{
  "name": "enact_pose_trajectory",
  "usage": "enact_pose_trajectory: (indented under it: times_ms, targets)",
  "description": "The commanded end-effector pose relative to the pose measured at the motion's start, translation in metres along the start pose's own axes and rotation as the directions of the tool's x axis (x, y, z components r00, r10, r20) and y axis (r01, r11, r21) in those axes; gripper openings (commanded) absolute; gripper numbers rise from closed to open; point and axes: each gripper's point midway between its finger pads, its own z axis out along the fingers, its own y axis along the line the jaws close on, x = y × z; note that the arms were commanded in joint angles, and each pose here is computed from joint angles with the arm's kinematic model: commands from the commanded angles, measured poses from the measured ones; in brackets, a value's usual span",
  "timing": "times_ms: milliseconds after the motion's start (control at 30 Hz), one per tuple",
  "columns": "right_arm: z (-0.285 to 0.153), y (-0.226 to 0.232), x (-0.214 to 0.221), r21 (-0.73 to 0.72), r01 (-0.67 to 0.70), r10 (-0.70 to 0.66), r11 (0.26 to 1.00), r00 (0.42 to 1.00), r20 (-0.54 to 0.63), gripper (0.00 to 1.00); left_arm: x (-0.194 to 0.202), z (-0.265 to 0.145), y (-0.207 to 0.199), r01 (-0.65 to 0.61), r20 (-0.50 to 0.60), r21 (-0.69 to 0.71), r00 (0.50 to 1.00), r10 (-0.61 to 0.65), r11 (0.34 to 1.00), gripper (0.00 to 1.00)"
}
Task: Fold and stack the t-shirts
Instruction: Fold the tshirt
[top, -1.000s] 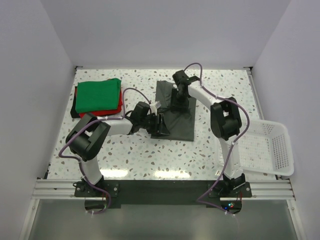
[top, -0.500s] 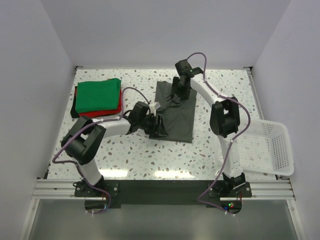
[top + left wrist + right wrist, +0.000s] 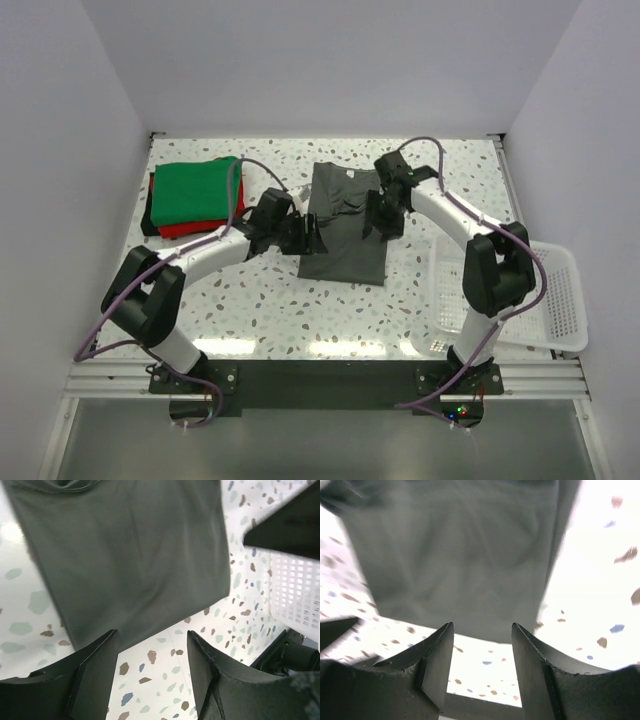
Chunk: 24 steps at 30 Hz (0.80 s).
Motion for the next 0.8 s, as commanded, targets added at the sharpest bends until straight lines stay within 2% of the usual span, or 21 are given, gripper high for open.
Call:
enact_pose_trajectory:
  times_ms: [0, 233, 767]
  targets:
    - [0.006, -0.009, 0.036, -0.03, -0.004, 0.002, 1.0, 0.997, -0.074, 0.53, 0.0, -0.012, 0.025, 0.081, 0.019, -0.098, 0.997, -0.079, 0.992, 0.61]
    - [0.022, -0.038, 0.091, 0.006, -0.025, 0.026, 1.0, 0.985, -0.171, 0.48, 0.025, -0.013, 0.042, 0.145, -0.018, -0.138, 0.989, -0.149, 0.98, 0.58]
    - [0.05, -0.055, 0.111, 0.047, -0.006, 0.017, 0.999, 0.974, -0.227, 0.35, 0.051, -0.02, 0.065, 0.18, -0.05, -0.242, 0.979, -0.197, 0.953, 0.57]
